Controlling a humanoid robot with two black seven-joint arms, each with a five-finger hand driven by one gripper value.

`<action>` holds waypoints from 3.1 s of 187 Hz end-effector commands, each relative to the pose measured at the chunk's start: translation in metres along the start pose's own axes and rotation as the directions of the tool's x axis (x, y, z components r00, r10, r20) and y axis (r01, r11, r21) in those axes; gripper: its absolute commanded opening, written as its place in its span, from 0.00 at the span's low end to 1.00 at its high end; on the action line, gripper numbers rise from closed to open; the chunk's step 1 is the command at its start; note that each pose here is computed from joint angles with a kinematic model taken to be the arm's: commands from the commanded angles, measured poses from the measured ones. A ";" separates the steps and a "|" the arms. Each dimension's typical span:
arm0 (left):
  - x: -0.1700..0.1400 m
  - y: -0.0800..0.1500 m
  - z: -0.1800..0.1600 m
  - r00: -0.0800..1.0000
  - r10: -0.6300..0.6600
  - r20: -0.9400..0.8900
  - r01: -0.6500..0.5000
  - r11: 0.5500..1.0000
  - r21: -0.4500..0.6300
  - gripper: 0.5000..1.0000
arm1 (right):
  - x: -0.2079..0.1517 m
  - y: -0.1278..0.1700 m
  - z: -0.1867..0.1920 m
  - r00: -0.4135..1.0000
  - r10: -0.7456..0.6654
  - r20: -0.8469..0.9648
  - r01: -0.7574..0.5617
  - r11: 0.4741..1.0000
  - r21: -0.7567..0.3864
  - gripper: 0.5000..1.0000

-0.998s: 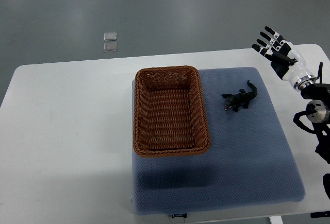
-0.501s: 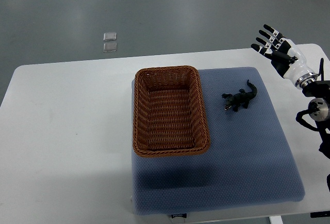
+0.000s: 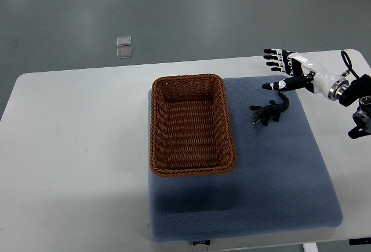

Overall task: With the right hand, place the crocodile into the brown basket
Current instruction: 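Reach the right hand down over the dark toy crocodile, then close the right hand's fingers around the crocodile's body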

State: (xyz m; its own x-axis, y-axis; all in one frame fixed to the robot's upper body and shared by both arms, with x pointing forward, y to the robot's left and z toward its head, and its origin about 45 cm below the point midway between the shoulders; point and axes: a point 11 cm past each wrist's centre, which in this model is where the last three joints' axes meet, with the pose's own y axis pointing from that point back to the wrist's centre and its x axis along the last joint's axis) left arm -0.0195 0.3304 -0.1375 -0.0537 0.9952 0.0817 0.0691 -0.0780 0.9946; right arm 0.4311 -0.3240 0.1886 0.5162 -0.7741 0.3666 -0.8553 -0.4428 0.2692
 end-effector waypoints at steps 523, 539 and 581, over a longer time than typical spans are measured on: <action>0.000 0.000 0.000 1.000 0.000 0.000 0.000 1.000 -0.001 1.00 | -0.027 0.006 0.028 0.612 -0.193 -0.767 0.070 0.979 -0.190 0.00; 0.000 0.000 0.000 1.000 0.000 0.000 0.000 1.000 -0.001 1.00 | -0.026 0.006 0.028 0.611 -0.191 -0.768 0.067 0.979 -0.190 0.00; 0.000 0.000 -0.001 1.000 0.000 0.000 0.000 1.000 0.001 1.00 | -0.021 0.004 0.020 0.609 -0.141 -0.780 0.041 0.988 -0.147 0.00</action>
State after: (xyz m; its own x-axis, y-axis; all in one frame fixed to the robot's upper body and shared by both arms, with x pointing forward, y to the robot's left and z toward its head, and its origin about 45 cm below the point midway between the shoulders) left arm -0.0192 0.3304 -0.1375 -0.0534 0.9952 0.0816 0.0686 -0.0779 0.9946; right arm 0.4130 -0.3198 0.1595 0.4910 -0.0477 0.8699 -0.8080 -0.3981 0.4342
